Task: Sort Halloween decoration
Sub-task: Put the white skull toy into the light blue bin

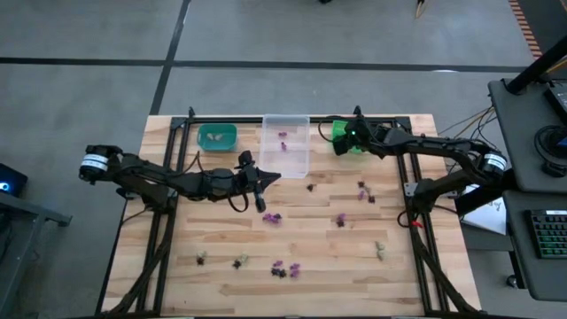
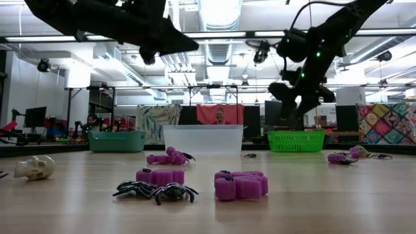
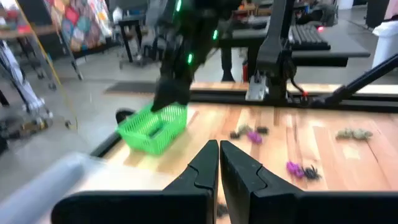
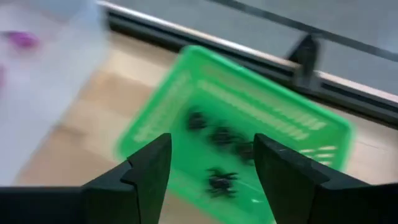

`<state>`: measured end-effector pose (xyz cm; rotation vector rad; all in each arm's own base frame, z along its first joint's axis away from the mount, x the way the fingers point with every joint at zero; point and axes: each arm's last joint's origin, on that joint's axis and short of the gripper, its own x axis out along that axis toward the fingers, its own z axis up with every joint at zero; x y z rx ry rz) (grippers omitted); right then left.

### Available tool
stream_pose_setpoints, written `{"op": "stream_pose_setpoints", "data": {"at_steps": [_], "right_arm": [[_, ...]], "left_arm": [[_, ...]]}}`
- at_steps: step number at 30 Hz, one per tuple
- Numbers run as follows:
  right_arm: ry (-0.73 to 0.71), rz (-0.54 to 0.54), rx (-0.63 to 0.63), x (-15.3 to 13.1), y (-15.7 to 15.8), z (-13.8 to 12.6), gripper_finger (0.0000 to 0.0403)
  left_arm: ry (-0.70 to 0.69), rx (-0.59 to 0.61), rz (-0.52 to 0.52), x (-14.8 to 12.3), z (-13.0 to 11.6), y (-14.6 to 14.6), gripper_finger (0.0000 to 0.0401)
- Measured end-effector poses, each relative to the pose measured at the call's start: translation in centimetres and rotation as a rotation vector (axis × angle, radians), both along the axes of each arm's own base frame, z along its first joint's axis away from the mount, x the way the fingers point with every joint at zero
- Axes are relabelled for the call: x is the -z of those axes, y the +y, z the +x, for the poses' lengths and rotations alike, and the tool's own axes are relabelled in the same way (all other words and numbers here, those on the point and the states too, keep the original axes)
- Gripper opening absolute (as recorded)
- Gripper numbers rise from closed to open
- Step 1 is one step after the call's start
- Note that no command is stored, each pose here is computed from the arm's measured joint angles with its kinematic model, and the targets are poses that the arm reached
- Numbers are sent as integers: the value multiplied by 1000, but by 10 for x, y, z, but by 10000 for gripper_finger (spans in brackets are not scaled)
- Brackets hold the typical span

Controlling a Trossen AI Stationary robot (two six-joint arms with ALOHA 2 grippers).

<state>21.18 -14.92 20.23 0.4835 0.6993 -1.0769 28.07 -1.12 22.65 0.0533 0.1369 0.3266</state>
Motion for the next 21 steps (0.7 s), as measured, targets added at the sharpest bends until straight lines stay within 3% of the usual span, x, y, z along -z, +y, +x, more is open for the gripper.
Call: {"op": "stream_pose_setpoints", "data": {"at_steps": [14, 21], "right_arm": [[-137, -88, -386, -33, 68, 26, 219], [-181, -164, -451, -40, 73, 33, 219]], "left_arm": [[149, -67, -259, 21, -7, 0, 0], [388, -192, -410, 21, -13, 0, 0]]}}
